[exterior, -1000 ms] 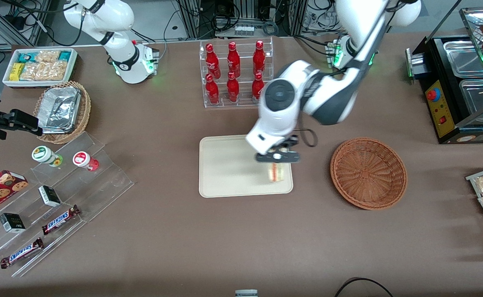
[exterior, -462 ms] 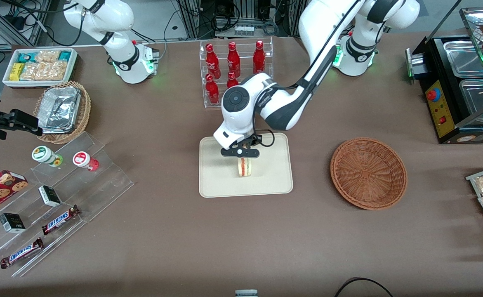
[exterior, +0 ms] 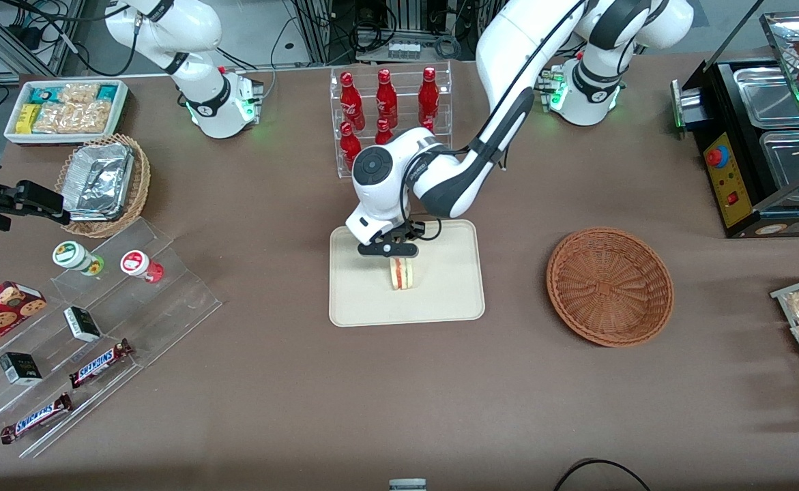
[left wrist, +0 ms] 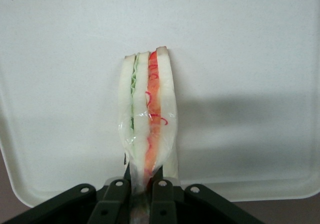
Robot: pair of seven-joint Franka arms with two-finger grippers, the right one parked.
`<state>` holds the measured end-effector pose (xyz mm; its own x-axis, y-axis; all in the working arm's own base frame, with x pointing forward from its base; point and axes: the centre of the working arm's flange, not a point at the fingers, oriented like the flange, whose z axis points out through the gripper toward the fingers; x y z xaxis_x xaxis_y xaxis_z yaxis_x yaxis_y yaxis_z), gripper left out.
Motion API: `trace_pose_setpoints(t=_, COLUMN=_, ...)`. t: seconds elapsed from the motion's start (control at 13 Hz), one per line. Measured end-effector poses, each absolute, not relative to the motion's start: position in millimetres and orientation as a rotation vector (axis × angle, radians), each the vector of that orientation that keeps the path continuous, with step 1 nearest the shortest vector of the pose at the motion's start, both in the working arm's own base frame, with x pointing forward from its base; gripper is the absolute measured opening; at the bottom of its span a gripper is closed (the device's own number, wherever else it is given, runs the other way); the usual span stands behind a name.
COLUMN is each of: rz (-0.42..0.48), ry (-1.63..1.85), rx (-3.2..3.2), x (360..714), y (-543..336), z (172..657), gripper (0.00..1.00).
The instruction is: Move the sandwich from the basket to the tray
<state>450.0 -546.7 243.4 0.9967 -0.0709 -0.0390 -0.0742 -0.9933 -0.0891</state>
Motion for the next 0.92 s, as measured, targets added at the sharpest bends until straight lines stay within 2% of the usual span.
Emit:
trace_pose_setpoints(t=0.08, rz=0.05, ry=0.11, rx=-3.051, x=451.0, y=-547.2, z=244.2, gripper=0.21)
trace_pose_setpoints(t=0.31, rz=0.006, ry=0.085, rx=-3.069, x=464.7, y=-545.2, z=261.2, gripper=0.54)
trace_pose_setpoints(t=0.46, rz=-0.022, ry=0.008, rx=-3.073, x=491.2, y=-524.5, z=300.6, gripper=0.77)
trace_pose_setpoints(t=0.62, rz=-0.038, ry=-0.11, rx=-3.073, x=521.3, y=-484.6, z=361.8, gripper=0.96)
trace_pose_setpoints(t=0.69, rz=-0.035, ry=-0.181, rx=-3.066, x=534.1, y=-457.8, z=394.7, gripper=1.0)
trace_pose_setpoints(t=0.92, rz=-0.016, ry=-0.355, rx=-3.029, x=567.6, y=-355.6, z=481.9, gripper=1.0)
